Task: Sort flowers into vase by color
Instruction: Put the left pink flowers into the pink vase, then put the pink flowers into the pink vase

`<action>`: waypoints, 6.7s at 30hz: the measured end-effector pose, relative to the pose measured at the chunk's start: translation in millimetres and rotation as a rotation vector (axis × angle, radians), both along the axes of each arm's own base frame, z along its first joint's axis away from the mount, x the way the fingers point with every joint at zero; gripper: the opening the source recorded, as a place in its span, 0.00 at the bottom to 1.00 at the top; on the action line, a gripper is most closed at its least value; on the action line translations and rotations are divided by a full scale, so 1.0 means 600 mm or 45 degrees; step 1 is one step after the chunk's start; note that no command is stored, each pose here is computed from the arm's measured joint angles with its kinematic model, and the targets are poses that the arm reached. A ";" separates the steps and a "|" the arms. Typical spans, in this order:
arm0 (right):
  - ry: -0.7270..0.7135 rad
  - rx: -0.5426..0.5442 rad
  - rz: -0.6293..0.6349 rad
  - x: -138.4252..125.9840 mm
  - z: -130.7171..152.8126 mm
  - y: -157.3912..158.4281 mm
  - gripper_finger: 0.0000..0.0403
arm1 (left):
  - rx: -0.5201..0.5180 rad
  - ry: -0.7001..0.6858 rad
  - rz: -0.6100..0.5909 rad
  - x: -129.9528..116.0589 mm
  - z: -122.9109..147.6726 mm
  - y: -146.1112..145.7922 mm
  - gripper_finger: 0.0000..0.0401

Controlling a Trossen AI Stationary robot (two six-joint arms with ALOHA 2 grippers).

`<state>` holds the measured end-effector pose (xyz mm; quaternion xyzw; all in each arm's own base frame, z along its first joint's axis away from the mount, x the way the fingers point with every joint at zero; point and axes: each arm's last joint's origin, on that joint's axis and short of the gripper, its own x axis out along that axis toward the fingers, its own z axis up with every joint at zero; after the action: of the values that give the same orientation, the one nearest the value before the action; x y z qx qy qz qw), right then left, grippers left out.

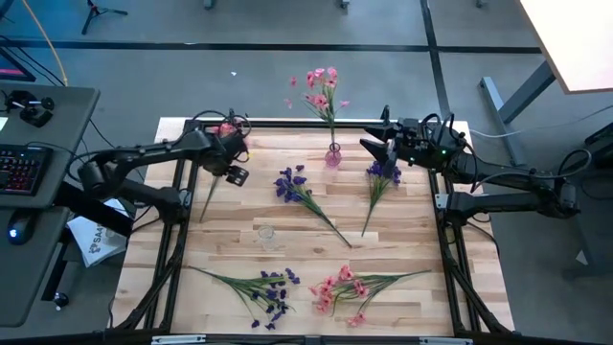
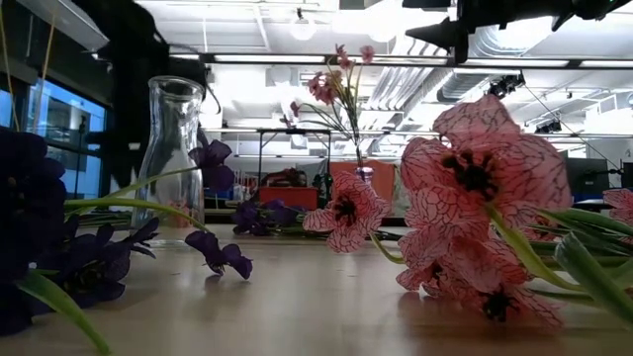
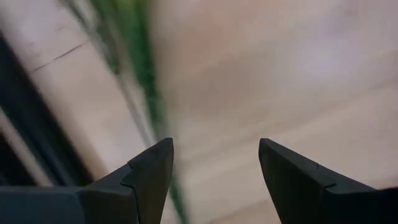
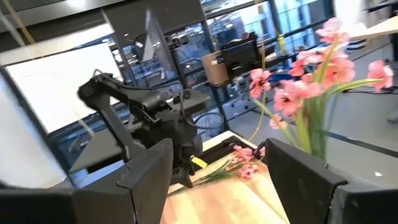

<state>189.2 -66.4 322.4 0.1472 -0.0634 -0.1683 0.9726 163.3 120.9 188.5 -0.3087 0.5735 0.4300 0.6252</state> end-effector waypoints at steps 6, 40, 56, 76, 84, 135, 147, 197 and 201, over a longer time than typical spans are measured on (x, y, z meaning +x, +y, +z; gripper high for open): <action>0.001 0.001 -0.006 0.000 0.000 0.000 0.62 | 0.030 0.096 0.090 -0.019 -0.018 0.042 0.56; 0.052 0.125 0.070 0.001 -0.011 0.002 0.62 | -0.133 0.026 0.048 -0.002 -0.077 0.083 0.02; 0.015 0.107 0.109 0.002 -0.006 0.004 0.62 | 0.903 -1.281 -0.401 0.041 0.207 -0.012 0.00; -0.053 0.002 0.062 0.000 0.006 0.002 0.62 | 1.384 -1.710 -1.197 0.268 0.191 -0.142 0.00; -0.079 -0.008 0.062 0.000 0.010 0.003 0.62 | 1.482 -1.527 -1.208 0.343 0.161 -0.089 0.00; -0.066 -0.040 0.063 0.000 0.010 0.003 0.62 | 1.304 -1.468 -0.991 0.356 0.113 0.025 0.01; -0.066 -0.040 0.063 0.000 0.010 0.003 0.62 | 1.169 -1.434 -0.973 0.357 0.099 0.024 0.31; 1.184 0.512 1.194 -0.014 -0.152 0.296 0.62 | 0.255 -1.329 -0.497 0.140 0.126 -0.152 0.61; 1.324 0.410 1.100 -0.009 -0.192 0.331 0.62 | 0.237 -1.326 -0.537 0.135 0.129 -0.164 0.61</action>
<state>183.7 132.0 206.9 0.2021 0.5009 0.1777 0.8226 244.5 22.3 265.7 -0.3023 0.1986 0.1357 0.9224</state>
